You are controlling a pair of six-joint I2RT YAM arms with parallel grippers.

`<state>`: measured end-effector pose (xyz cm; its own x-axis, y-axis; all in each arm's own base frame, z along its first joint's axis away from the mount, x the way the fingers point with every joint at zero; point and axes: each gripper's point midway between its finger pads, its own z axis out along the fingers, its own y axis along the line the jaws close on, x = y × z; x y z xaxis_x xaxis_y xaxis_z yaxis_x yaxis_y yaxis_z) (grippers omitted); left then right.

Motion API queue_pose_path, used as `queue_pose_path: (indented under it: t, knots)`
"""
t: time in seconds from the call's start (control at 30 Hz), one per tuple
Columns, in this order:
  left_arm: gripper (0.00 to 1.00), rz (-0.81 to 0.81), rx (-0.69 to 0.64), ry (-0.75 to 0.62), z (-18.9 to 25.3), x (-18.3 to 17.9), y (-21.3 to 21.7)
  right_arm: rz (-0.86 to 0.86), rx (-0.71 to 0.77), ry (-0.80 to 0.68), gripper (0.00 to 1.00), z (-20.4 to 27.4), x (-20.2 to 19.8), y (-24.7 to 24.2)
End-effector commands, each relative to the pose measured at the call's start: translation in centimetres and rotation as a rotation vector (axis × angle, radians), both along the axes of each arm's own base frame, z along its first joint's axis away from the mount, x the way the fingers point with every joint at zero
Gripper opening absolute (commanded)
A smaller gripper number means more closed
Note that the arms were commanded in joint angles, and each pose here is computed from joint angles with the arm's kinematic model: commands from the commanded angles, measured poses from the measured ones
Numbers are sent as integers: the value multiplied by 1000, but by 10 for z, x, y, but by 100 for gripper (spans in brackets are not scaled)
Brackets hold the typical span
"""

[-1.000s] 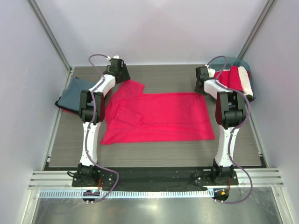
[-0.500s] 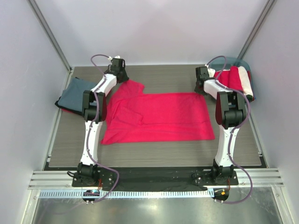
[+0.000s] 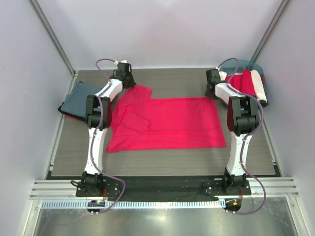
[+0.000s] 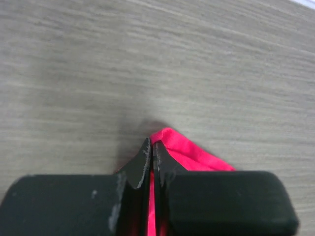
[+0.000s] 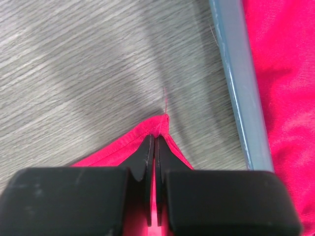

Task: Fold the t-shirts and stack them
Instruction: Fold the tshirt

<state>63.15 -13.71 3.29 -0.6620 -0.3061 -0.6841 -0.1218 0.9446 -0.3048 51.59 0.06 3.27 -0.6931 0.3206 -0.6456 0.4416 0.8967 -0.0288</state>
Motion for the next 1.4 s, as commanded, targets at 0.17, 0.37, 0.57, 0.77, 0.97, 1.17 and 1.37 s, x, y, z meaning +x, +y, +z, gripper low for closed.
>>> queue_pose_path:
  t: [0.17,0.37,0.57,0.77,0.97,1.17,1.37]
  knots:
    - [0,-25,9,-174,92,-6,2,2,7,-74,1,40,8,1]
    - [0,-41,27,-207,107,-23,1,0,1,-76,1,47,3,-1]
    - [0,-46,35,-238,125,-46,2,-1,7,-74,1,50,-5,1]
    - [0,-49,53,-249,133,-82,2,8,0,-71,1,54,-16,7]
    - [0,-33,69,-287,152,-116,4,-13,-21,-67,1,56,-31,3]
    - [0,-35,90,-324,171,-145,8,-30,-30,-62,1,57,-45,-1]
    - [0,-34,90,-317,168,-168,14,-55,-27,-80,1,65,-56,-5]
